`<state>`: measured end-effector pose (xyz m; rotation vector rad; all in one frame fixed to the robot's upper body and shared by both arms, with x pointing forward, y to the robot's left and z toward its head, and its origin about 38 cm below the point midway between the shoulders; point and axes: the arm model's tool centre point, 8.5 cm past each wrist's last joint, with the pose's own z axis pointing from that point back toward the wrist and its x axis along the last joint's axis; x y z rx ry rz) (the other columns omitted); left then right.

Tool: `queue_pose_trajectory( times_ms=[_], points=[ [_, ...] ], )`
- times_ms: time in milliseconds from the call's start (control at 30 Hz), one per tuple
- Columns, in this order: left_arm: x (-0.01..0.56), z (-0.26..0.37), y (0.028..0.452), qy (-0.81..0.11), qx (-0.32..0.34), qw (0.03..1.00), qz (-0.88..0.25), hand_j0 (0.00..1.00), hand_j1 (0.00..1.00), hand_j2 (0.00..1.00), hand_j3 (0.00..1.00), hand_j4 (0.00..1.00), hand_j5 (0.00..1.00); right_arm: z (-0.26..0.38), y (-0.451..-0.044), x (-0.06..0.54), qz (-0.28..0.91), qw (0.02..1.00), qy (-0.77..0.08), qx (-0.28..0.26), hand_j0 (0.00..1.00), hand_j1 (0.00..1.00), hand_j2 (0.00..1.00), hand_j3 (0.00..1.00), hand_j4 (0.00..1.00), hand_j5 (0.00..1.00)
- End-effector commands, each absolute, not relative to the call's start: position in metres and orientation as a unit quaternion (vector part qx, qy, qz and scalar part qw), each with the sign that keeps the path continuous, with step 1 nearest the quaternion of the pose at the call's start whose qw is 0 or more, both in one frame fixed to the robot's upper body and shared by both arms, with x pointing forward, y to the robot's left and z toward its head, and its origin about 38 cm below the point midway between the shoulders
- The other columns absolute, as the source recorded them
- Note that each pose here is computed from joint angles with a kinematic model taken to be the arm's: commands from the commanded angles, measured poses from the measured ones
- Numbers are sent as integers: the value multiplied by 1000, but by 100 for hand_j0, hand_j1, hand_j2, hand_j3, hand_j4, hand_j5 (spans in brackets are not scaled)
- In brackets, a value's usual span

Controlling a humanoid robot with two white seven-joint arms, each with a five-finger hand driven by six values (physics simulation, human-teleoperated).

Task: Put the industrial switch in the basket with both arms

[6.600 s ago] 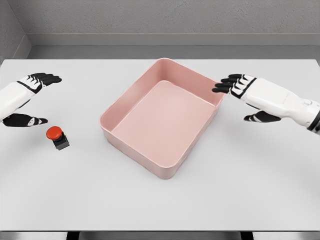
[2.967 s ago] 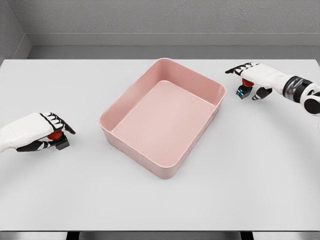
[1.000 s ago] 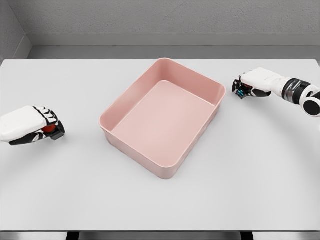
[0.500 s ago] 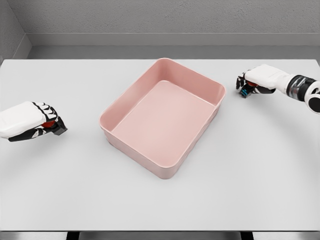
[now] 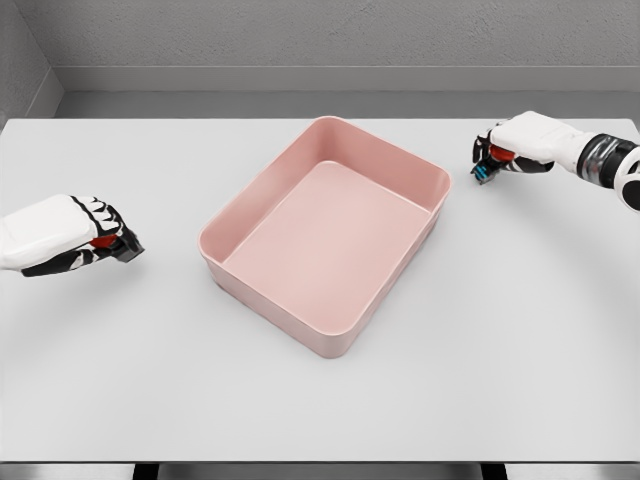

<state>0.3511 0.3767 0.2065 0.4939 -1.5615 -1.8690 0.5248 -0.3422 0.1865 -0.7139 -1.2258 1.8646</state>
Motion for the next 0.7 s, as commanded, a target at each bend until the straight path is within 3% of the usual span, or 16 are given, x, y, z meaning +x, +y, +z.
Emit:
queue_pose_trajectory(
  times_ms=[0, 667],
  points=[
    [351, 208, 375, -598, 186, 322, -710, 53, 53, 53, 53, 53, 53, 191, -339, 525, 733, 383, -488, -281, 50, 50, 50, 50, 50, 50],
    [355, 235, 359, -626, 188, 290, -699, 53, 53, 53, 53, 53, 53, 246, -302, 519, 735, 298, -530, -300, 50, 50, 50, 50, 50, 50]
  ],
)
